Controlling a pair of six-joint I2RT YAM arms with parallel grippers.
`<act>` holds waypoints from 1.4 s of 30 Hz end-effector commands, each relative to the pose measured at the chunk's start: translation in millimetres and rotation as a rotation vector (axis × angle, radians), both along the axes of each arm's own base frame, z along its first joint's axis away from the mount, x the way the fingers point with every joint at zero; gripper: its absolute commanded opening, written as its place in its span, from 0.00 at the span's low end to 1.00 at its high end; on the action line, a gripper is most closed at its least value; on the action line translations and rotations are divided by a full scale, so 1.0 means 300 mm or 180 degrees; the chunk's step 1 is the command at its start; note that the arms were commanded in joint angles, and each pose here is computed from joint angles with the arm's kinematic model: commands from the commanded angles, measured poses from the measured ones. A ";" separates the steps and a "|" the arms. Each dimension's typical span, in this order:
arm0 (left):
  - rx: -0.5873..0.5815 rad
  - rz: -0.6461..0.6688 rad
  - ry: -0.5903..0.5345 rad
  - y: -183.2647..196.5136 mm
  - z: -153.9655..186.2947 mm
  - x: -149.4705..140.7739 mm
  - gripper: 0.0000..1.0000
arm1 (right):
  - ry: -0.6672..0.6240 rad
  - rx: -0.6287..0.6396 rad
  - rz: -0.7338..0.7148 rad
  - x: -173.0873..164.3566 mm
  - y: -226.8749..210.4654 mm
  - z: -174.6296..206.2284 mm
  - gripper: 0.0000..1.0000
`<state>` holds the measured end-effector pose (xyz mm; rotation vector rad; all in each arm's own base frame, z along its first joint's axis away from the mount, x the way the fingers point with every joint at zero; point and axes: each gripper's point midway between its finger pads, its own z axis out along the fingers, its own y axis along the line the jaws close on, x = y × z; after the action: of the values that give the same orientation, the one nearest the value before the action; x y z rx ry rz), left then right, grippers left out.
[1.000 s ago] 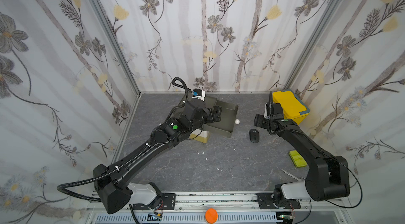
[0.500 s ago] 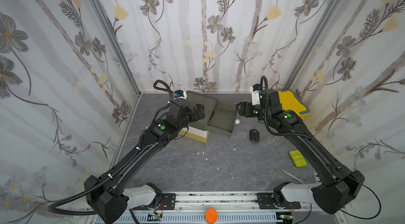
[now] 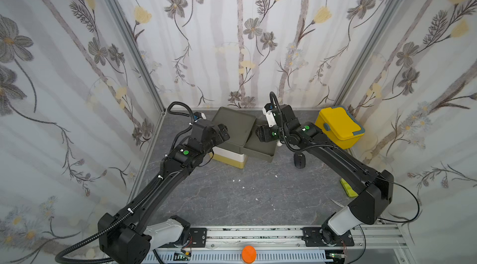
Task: Take the mice out of the drawer
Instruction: Place the mouse at the center of the board, then open the drawer in the storage box.
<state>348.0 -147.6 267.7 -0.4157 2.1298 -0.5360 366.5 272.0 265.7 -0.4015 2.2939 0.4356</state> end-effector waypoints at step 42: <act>-0.0155 0.0276 0.0155 0.055 -0.113 0.040 0.91 | 0.0091 -0.0610 -0.1424 0.051 -0.419 -0.089 0.73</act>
<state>356.9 -131.3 227.0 -0.5392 2.1713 -0.5162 381.2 146.9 225.1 0.0378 2.4073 -0.0044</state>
